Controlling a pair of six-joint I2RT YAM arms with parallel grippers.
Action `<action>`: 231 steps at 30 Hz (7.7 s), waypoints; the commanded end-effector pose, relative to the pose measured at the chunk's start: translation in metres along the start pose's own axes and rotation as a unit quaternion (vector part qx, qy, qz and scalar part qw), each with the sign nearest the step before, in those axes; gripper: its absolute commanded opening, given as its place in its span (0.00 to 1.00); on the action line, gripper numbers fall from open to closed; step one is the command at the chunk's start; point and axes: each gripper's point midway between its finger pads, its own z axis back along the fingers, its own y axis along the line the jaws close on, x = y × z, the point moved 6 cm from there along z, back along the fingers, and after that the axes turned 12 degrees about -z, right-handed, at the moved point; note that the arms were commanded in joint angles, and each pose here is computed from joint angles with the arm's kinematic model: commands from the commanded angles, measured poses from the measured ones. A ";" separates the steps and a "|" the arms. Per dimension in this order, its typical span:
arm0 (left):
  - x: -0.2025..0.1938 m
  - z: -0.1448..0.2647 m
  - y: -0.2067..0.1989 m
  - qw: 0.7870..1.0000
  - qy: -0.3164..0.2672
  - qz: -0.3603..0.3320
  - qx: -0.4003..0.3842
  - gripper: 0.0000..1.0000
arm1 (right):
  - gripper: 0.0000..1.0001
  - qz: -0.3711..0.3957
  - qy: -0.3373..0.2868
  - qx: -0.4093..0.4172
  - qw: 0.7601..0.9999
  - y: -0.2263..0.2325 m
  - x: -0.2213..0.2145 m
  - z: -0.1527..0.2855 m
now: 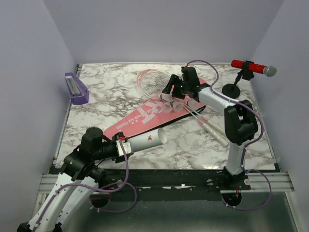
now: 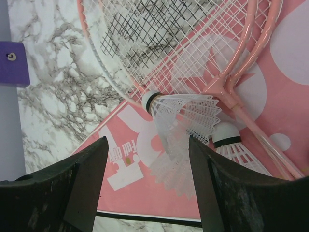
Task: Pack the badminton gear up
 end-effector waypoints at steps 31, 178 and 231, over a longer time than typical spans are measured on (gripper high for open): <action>-0.004 -0.015 0.030 0.999 0.043 -0.007 0.012 0.49 | 0.19 0.009 0.013 0.066 0.998 0.030 0.003 0.021; 0.028 -0.014 0.054 0.992 -0.122 0.026 -0.018 0.43 | 0.56 0.147 0.033 0.135 0.979 0.077 -0.109 0.275; 0.035 -0.010 0.055 0.992 -0.123 0.009 -0.021 0.44 | 0.56 0.154 0.135 0.175 0.963 0.078 -0.136 0.242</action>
